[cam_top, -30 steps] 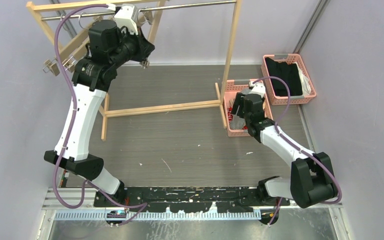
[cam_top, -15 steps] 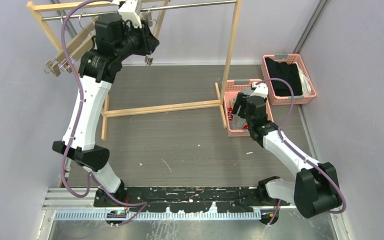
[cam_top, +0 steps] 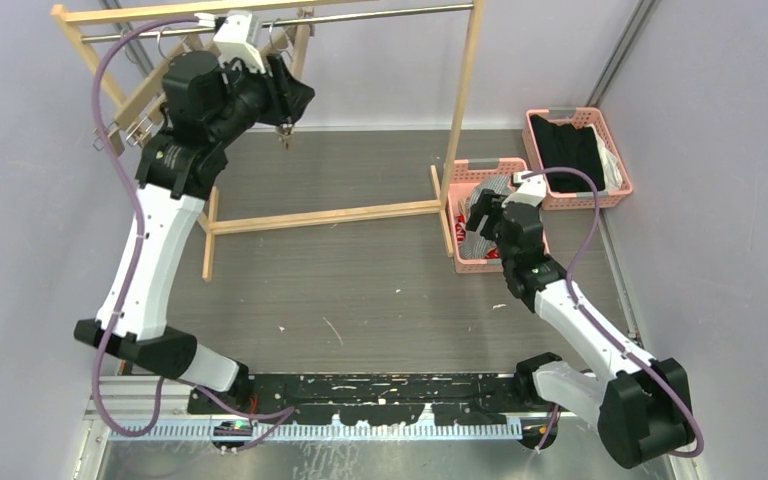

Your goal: Remove the underwear clipped to the hanger

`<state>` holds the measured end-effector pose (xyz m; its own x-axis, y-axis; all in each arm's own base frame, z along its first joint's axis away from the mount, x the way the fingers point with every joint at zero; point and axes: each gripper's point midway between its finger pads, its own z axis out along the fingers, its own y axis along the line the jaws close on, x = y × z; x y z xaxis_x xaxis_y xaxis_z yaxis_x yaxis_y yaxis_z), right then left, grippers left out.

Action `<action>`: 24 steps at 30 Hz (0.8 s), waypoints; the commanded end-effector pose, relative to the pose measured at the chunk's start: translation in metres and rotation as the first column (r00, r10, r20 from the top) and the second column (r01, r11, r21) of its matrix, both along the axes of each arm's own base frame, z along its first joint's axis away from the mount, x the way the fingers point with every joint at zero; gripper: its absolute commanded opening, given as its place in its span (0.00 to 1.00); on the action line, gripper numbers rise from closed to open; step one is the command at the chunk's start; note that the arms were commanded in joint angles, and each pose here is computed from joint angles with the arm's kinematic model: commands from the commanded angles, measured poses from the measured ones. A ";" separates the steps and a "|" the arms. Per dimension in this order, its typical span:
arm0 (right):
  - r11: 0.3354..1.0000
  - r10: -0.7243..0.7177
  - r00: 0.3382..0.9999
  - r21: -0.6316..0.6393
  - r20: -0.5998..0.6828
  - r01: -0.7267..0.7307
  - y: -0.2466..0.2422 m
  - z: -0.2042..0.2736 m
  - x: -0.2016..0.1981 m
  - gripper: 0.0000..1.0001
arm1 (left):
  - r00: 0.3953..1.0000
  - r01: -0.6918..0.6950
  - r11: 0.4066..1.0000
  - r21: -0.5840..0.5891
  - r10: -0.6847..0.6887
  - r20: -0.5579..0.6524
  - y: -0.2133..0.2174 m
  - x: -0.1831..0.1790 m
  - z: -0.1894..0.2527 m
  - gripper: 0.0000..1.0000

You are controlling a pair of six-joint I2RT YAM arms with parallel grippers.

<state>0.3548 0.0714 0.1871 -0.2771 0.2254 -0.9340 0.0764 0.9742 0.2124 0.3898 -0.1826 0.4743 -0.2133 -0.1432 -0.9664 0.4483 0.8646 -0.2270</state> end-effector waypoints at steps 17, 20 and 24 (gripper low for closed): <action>0.998 -0.056 0.958 0.009 0.282 0.056 -0.022 0.092 -0.026 0.82 | 0.946 -0.139 0.990 -0.036 0.144 0.289 0.054 -0.062 0.074 0.59; 0.994 -0.105 0.954 0.007 0.282 0.108 -0.033 0.095 -0.030 0.87 | 0.942 -0.139 0.990 -0.034 0.143 0.303 0.057 -0.070 0.075 0.59; 0.983 -0.178 0.950 -0.001 0.257 0.185 -0.047 0.095 -0.032 0.89 | 0.932 -0.126 0.991 -0.033 0.130 0.340 0.064 -0.095 0.083 0.57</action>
<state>0.3252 0.0417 0.2527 -0.0524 0.2225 -0.9735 0.1179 0.9694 0.2152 0.3305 -0.1349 0.5132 -0.0097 -0.1374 -0.9905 0.3796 0.9159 -0.1308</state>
